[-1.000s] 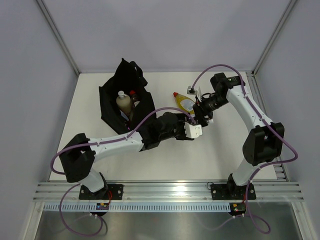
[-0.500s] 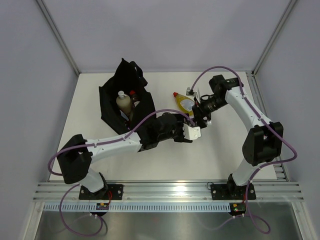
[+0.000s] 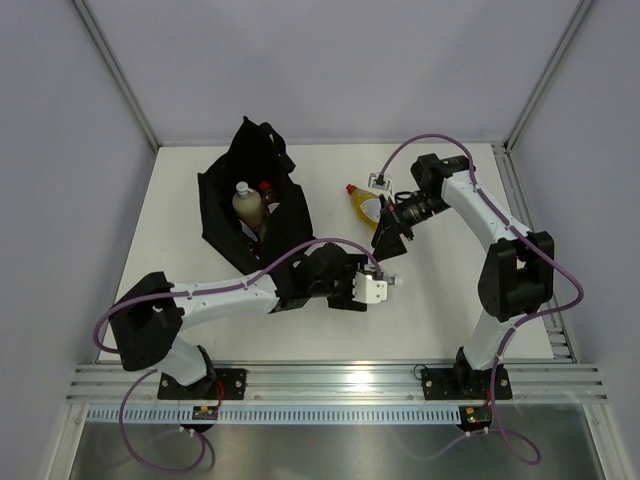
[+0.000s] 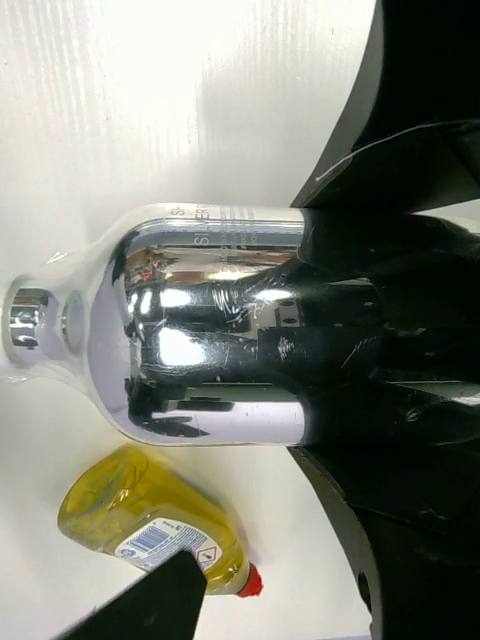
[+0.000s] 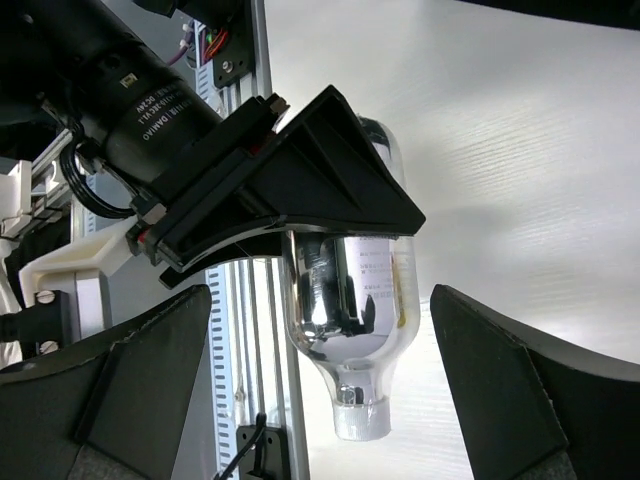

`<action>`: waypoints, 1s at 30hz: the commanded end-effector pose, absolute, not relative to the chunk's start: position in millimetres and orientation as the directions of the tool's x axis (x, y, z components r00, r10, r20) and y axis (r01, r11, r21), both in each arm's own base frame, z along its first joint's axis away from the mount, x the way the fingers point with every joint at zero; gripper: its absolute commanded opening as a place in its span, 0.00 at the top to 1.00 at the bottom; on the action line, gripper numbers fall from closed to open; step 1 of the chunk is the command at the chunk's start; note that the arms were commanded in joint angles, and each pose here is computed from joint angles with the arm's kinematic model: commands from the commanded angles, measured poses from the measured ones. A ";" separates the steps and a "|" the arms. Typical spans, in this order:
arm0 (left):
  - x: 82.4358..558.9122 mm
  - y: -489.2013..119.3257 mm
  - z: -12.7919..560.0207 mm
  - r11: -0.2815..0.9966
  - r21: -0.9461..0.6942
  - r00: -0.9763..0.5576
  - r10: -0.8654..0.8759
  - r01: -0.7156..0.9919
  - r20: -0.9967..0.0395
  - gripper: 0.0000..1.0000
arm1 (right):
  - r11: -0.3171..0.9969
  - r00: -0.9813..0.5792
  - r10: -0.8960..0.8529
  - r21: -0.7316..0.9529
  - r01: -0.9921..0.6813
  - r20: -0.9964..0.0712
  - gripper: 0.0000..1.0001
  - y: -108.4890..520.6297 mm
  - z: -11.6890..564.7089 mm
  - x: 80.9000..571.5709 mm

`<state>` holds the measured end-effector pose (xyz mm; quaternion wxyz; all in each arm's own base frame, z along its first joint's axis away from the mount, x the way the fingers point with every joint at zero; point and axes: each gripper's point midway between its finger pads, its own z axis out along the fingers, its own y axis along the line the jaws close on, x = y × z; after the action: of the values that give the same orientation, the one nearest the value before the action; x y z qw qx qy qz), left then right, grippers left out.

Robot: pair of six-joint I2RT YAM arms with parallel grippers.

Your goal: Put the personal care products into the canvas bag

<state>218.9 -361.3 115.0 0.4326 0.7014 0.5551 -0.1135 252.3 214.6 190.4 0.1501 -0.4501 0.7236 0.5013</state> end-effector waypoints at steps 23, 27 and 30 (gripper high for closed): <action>295.5 -262.6 455.6 0.799 -0.160 -0.120 -0.110 0.579 -0.987 1.00 | 0.634 -0.623 -0.144 0.411 -0.655 -0.769 0.00 108.5 268.3 321.6; 345.7 -203.8 465.0 0.925 -0.232 -0.123 -0.204 0.301 -0.971 1.00 | 0.653 -0.642 -0.130 0.422 -0.629 -0.756 0.01 104.7 252.8 322.9; 375.8 -172.4 454.2 0.953 -0.255 -0.158 -0.230 0.161 -0.960 1.00 | 0.656 -0.646 -0.118 0.430 -0.621 -0.754 0.00 102.2 249.9 322.1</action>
<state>346.9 -204.2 429.1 0.6219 0.0941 0.7605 -0.1614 311.3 106.2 239.2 0.3223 -0.2206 0.8463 0.3622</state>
